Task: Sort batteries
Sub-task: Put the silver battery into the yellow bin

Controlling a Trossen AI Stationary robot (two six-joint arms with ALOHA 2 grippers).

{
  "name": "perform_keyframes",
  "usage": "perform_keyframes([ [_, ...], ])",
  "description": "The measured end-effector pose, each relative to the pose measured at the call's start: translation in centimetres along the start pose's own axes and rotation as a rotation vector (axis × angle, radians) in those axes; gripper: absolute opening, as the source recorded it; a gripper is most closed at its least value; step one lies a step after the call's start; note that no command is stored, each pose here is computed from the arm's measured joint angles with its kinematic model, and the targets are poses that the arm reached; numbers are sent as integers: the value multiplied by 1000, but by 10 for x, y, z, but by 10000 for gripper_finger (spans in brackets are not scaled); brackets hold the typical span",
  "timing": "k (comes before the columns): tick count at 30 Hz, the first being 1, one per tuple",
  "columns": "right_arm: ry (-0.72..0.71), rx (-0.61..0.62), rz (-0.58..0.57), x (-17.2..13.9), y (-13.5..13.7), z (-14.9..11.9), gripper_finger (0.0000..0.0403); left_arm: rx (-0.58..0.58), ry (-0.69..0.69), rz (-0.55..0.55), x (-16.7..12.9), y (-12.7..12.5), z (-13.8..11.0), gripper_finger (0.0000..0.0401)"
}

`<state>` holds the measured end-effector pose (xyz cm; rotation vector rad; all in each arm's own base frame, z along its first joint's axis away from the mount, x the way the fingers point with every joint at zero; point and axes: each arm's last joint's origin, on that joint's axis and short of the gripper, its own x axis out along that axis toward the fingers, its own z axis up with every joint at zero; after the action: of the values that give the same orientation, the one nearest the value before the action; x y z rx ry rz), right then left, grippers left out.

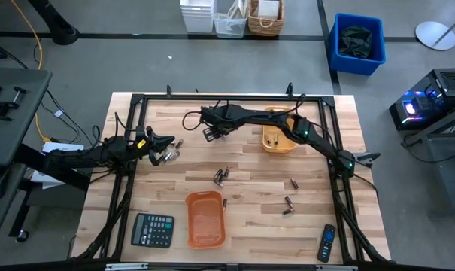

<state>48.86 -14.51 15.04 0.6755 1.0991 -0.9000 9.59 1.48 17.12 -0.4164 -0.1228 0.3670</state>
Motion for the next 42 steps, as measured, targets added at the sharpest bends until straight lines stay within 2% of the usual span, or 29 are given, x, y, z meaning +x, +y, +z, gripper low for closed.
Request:
perform_keyframes([
  [6,5,-43,-21,10,3,-5,161,0,0,0,0,0,0,1],
  [8,12,-97,-30,10,6,-9,135,1,1,0,0,0,0,1],
  [12,34,-237,-60,1,10,-19,35,0,1,1,0,0,0,1],
  [14,63,-277,-62,-10,8,-22,33,1,1,0,0,0,0,1],
  [16,48,-282,-66,-27,6,-20,33,0,1,0,0,0,0,1],
  [19,-9,-309,-101,-74,-5,-14,33,0,1,1,0,0,0,1],
  [23,-59,-306,-199,-131,-33,-10,33,0,1,1,0,0,0,1],
  [27,-22,-270,-322,-172,-65,-15,33,0,1,1,0,0,0,1],
  [30,-59,-242,-297,-190,-77,-20,33,0,1,0,0,0,0,1],
  [32,-48,-238,-289,-195,-87,-28,33,1,1,1,0,0,0,1],
  [36,24,-169,-356,-187,-113,-55,33,2,6,3,0,0,-1,1],
  [42,21,32,-183,-182,-144,-90,33,2,6,3,0,0,-1,1],
])
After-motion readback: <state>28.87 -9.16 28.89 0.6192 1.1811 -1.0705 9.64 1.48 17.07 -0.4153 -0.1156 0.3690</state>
